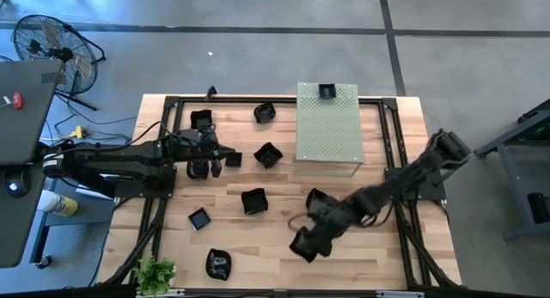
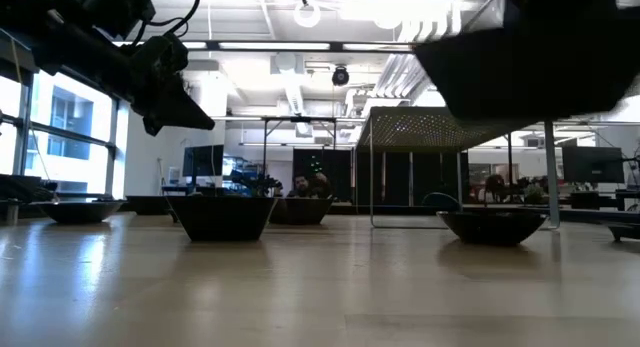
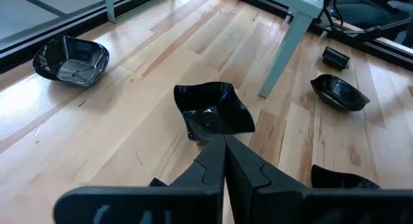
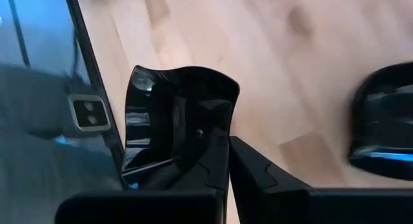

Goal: Pick & Place Mini shaped plates
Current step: Put the black distorted square plate on the shelf

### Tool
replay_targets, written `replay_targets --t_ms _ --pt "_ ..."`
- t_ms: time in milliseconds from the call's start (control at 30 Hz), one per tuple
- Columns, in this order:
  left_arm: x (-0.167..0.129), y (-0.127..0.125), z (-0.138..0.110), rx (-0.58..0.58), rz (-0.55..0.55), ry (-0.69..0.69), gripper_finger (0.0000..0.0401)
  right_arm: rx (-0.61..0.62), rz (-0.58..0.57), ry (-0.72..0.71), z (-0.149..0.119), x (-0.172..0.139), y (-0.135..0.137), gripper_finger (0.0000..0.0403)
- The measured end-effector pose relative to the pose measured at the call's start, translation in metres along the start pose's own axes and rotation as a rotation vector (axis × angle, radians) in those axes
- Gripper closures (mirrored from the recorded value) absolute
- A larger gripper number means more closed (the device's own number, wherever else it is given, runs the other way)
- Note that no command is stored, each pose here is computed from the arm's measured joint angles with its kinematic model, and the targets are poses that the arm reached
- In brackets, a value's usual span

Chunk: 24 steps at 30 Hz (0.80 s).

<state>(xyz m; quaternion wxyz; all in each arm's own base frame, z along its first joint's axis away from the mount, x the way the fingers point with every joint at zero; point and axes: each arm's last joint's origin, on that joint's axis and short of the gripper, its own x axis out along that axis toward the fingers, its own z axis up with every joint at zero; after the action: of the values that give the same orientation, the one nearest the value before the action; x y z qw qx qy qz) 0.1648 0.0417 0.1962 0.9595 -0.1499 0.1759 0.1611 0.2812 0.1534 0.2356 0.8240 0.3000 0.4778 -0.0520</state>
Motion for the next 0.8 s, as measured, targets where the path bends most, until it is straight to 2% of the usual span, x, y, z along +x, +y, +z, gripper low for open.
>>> replay_targets --t_ms 133,333,433,633,800 --pt "0.000 0.000 0.000 -0.002 0.000 -0.001 0.0400 0.082 0.004 -0.073 0.028 -0.046 -0.024 0.0398" --pt "0.000 0.000 0.001 -0.014 0.014 -0.011 0.0400 0.287 -0.049 -0.311 0.070 -0.121 -0.087 0.0396" --pt "0.000 0.001 0.002 -0.029 0.035 -0.027 0.0400 0.323 -0.100 -0.387 0.080 -0.151 -0.121 0.0398" --pt "0.000 0.001 0.004 -0.032 0.061 -0.062 0.0400 0.349 -0.231 -0.349 0.092 -0.180 -0.193 0.0399" --pt "0.000 0.001 0.005 -0.032 0.063 -0.065 0.0400 0.290 -0.252 -0.333 0.112 -0.192 -0.241 0.0399"
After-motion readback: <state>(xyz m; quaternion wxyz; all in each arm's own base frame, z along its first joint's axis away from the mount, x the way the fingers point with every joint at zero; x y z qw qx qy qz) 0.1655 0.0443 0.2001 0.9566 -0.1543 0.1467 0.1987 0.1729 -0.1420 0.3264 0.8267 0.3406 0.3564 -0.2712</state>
